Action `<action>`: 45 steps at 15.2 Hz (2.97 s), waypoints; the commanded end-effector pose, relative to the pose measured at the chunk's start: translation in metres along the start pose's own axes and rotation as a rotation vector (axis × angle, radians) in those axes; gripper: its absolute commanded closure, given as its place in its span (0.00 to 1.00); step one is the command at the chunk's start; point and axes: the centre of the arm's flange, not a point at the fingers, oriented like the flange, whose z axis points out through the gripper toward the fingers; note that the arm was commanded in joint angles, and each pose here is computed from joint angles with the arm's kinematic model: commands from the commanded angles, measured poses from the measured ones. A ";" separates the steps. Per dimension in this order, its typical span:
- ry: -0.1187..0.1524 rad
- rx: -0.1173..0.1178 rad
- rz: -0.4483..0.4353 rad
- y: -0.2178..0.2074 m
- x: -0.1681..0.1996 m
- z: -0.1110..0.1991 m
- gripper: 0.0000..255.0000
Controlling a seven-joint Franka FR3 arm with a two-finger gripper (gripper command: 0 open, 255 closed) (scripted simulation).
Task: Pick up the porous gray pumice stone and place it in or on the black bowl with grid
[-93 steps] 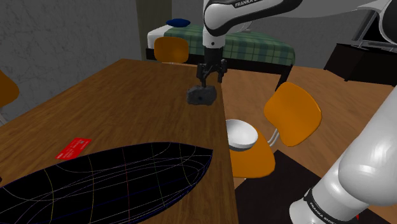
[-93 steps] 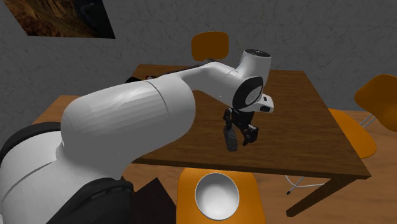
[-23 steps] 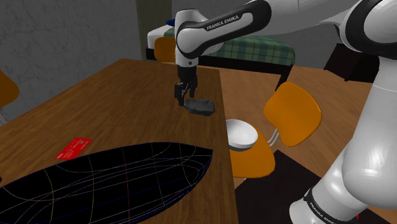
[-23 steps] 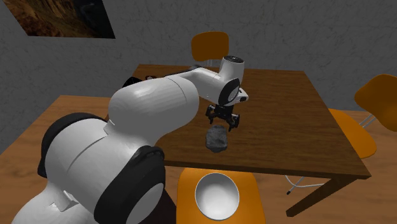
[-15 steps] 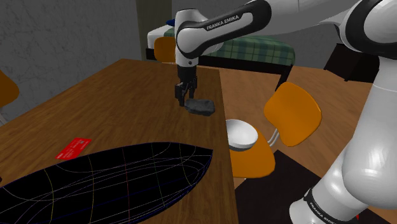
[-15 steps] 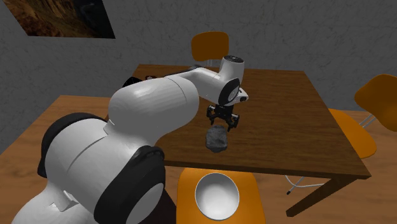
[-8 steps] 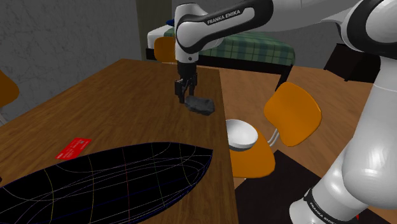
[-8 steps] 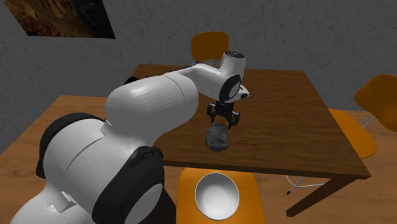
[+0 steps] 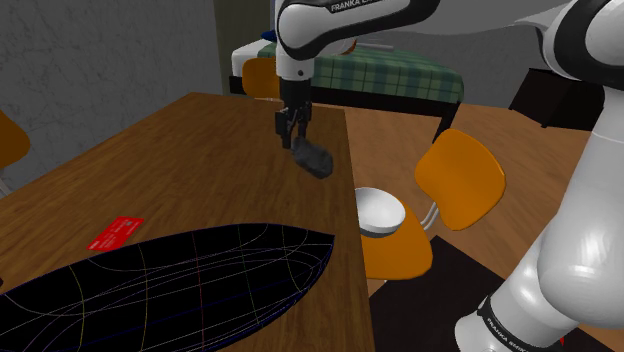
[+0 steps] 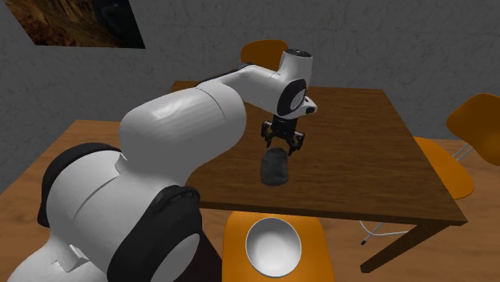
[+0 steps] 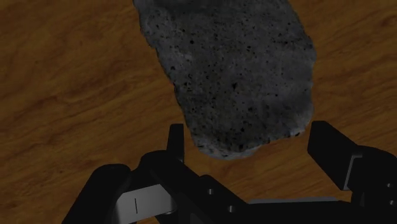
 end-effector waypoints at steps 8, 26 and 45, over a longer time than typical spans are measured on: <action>0.000 0.000 0.000 -0.001 -0.004 -0.048 1.00; 0.000 0.000 0.000 -0.068 -0.012 -0.114 1.00; 0.000 0.000 0.000 -0.318 -0.027 -0.119 1.00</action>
